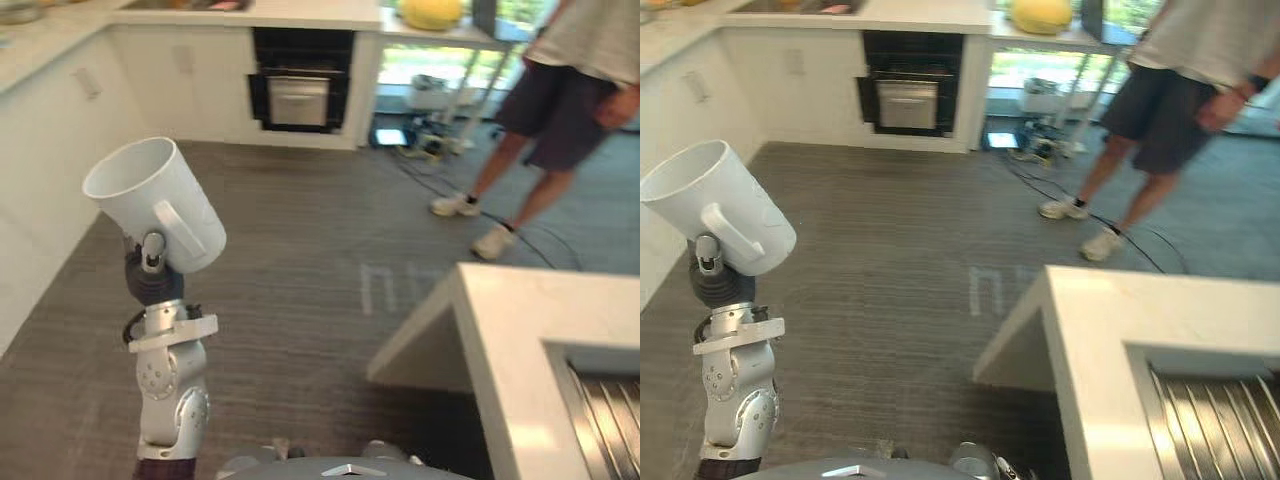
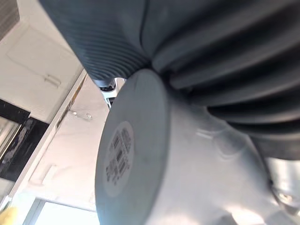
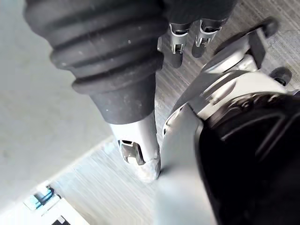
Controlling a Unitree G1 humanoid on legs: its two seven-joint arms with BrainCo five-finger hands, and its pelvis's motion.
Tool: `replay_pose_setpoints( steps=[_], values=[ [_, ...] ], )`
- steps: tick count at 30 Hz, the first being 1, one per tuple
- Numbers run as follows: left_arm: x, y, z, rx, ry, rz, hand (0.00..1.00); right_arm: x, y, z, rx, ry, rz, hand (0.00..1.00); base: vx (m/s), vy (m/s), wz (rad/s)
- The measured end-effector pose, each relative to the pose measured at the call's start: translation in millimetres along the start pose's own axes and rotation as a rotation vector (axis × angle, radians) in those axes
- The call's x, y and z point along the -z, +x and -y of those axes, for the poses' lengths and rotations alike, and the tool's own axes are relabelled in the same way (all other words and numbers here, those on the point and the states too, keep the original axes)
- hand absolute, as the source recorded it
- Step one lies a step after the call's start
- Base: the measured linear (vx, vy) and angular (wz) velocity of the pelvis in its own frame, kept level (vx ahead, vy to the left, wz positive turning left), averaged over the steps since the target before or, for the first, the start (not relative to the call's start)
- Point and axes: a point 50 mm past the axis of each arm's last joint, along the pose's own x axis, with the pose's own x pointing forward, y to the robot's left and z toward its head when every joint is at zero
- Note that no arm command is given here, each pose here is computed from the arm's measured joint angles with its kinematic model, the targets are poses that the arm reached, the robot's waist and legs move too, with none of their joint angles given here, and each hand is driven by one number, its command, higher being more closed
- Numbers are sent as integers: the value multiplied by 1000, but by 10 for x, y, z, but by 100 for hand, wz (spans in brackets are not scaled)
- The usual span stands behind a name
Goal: Walk over to the sink, pick up the cup, carry it to the dishwasher, place the cup inside the dishwasher, then close the dishwasher door
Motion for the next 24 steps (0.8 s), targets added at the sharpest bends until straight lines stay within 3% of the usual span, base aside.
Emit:
replay_pose_setpoints(
  steps=[4,9,11,14,21,24],
  values=[
    [64,47,272,117,-78,-7,100,29,18,-119,-56,-46,-4,0,213,-102,102],
    [85,-37,356,133,-116,-31,100,400,-136,-172,-67,47,0,0,240,-187,58],
    [118,-126,389,122,-147,-65,100,372,-186,-123,-68,44,37,0,274,-155,-2],
    [116,-105,529,225,-226,-60,100,325,-182,-66,-82,-6,-15,0,302,-51,91],
    [15,-12,481,241,-272,33,100,24,-86,-66,-119,-100,35,0,254,31,97],
    [3,-42,333,159,-227,31,100,46,-75,-117,-162,-147,13,0,162,16,-1]
  ],
)
